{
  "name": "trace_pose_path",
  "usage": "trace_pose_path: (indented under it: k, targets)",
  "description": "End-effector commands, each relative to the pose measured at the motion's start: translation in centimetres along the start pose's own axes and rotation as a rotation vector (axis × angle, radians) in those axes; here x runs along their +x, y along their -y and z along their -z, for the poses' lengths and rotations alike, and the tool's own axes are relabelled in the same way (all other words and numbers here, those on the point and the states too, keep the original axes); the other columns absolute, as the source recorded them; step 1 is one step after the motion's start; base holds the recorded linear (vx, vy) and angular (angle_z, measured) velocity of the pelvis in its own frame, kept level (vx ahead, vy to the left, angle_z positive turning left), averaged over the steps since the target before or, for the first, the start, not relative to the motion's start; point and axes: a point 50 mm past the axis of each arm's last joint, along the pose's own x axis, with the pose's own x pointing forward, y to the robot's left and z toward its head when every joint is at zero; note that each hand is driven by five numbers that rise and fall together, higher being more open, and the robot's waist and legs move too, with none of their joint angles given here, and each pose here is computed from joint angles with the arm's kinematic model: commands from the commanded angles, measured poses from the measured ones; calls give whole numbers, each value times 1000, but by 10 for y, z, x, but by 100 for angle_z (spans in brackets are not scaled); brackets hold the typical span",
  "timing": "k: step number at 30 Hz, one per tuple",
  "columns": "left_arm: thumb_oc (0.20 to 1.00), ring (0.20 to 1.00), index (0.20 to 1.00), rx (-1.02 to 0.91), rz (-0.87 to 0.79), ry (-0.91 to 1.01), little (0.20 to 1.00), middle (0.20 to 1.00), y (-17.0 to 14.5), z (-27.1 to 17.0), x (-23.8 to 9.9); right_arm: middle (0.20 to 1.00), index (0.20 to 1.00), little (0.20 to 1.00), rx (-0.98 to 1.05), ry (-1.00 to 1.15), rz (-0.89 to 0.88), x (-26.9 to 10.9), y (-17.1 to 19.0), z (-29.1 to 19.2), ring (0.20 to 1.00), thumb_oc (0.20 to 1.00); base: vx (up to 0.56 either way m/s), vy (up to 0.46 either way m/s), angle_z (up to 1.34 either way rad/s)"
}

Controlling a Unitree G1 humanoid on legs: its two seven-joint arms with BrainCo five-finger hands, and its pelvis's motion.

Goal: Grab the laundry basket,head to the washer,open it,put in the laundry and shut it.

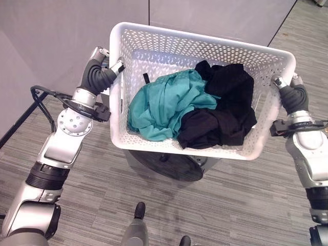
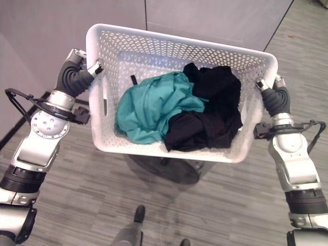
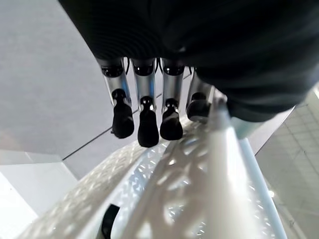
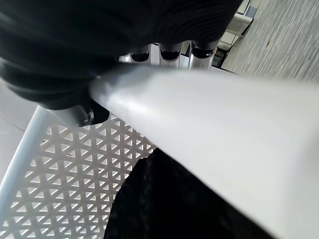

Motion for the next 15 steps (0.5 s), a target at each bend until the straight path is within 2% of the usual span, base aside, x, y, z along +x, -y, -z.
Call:
trace_pose_path:
  k: [1,8,11,15]
  targets:
    - [200,200,200,27,-182,-13,200,200,-42,-2,20,200,200,200,12,75,59,15,9,-17,200,200,159,235,-35]
    - [200,200,200,24,-153,-43,200,200,-33,-4,47,200,200,200,-71,-78,113,35,17,4,200,200,114,200,-22]
    - [200,200,200,53,-156,-59,200,200,-30,-8,64,200,200,200,-96,-96,139,51,15,-1,200,200,129,244,-6]
    - [200,200,200,58,-153,-82,200,200,-39,-7,72,200,200,200,-111,-130,129,75,12,-10,200,200,143,40,-20]
